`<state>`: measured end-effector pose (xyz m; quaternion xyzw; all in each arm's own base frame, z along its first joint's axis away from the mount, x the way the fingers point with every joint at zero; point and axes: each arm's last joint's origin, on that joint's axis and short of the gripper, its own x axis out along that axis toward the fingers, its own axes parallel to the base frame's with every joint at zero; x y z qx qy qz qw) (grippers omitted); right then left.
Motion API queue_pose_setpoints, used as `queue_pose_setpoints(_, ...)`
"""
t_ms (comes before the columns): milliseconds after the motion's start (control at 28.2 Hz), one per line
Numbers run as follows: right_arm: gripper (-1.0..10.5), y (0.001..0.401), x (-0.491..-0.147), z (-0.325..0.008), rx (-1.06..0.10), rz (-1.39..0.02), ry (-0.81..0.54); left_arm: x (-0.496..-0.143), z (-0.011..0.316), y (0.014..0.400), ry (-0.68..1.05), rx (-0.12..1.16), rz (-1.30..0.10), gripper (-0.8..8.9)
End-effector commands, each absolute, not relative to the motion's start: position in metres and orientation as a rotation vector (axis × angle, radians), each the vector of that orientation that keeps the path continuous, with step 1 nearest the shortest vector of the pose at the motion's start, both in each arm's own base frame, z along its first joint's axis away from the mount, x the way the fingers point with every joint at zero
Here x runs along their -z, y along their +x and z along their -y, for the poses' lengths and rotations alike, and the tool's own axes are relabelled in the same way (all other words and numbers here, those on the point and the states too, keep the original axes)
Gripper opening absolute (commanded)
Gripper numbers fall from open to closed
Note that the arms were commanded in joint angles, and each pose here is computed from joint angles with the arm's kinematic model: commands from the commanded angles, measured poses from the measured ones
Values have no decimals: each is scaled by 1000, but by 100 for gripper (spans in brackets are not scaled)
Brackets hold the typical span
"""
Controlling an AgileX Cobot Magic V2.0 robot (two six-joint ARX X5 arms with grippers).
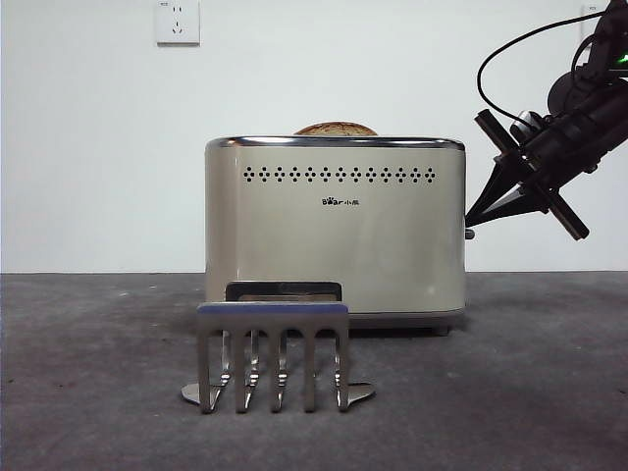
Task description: Pick up a slice of bread from the rack,put the bread on the toaster,press the button
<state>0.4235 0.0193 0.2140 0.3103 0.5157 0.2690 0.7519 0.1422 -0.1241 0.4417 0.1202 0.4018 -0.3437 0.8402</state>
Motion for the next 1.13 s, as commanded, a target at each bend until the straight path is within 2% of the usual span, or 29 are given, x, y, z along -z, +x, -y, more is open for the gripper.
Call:
queue_pose_setpoints(35, -8, 426, -190, -21, -560, -1191, 680, -441, 124, 142, 254, 723, -849, -6)
queue_pose_setpoints(177, -8, 427, -173, -21, -539, -1251, 700, -441, 124, 142, 254, 723, -849, -6)
queue_pose_setpoints(425, -8, 426, -164, -20, -499, -1291, 688, -441, 124, 142, 253, 723, -849, -6)
queue_pose_setpoints(1133, -8, 427, -165, -20, -508, -1278, 669, -441, 124, 142, 253, 723, -850, -6)
